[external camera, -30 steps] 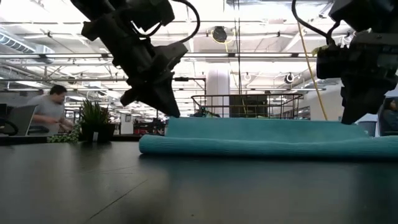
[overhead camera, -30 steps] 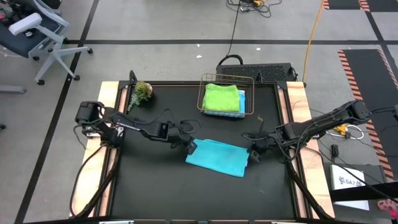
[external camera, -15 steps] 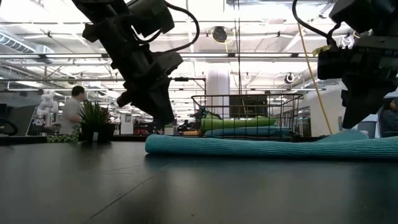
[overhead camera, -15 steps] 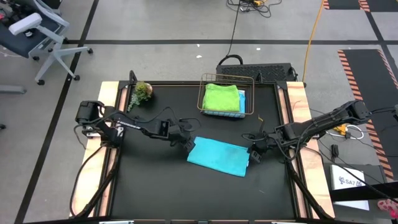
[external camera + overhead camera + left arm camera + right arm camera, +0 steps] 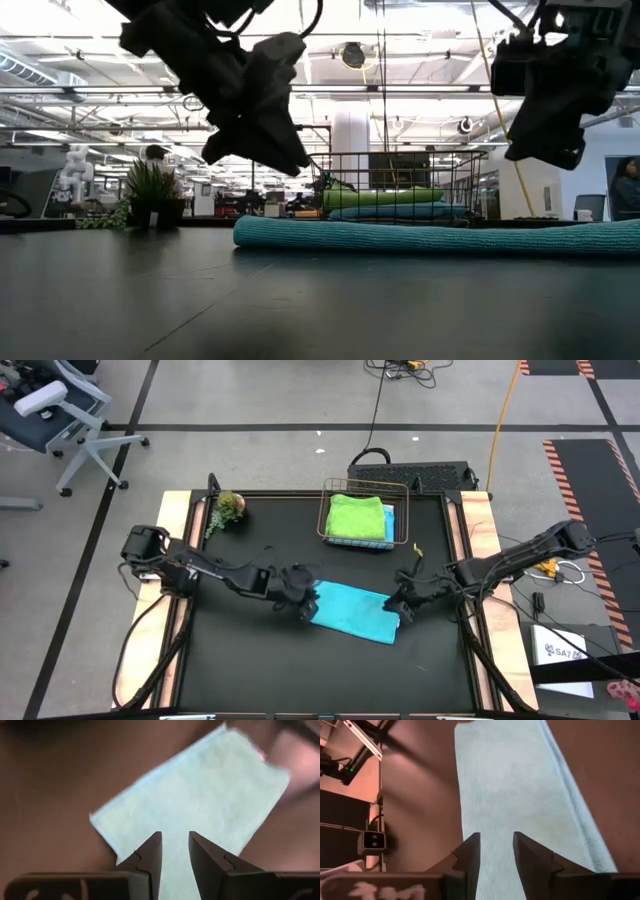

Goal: Fold microfiber towels
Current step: Fold the blue towel

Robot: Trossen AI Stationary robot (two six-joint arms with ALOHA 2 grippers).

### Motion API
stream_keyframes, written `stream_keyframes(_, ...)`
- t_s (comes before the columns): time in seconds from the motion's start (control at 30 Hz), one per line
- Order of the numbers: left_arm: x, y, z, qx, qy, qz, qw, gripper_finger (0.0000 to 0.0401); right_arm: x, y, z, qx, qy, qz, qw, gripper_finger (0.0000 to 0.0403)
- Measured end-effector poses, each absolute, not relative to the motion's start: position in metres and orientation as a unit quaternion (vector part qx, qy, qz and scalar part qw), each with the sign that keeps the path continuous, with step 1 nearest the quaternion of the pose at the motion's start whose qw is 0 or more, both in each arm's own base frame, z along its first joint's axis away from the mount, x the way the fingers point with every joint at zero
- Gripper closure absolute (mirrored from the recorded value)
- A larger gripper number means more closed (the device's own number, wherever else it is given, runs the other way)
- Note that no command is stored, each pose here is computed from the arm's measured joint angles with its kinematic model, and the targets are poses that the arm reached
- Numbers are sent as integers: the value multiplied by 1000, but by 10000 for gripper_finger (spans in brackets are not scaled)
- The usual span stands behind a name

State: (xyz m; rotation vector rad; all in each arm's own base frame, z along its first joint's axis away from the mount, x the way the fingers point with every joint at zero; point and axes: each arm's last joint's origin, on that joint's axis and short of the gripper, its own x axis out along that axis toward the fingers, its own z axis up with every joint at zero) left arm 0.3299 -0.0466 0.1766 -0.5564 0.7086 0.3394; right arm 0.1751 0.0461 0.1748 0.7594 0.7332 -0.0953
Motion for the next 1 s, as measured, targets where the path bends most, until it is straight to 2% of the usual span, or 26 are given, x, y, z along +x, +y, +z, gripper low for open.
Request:
stream_keyframes(0.17, 329, -68, 165, -253, 352, 166, 886, 304, 177, 57, 166, 383, 377, -46, 842, 325)
stream_keyframes(0.43, 335, -83, 131, -269, 376, 167, 871, 304, 186, 83, 151, 407, 401, -16, 820, 398)
stream_keyframes(0.6, 336, -87, 119, -286, 388, 168, 860, 304, 193, 90, 139, 404, 399, -27, 823, 396)
stream_keyframes(1.0, 338, -89, 119, -296, 379, 163, 862, 304, 199, 93, 120, 392, 412, -60, 820, 402)
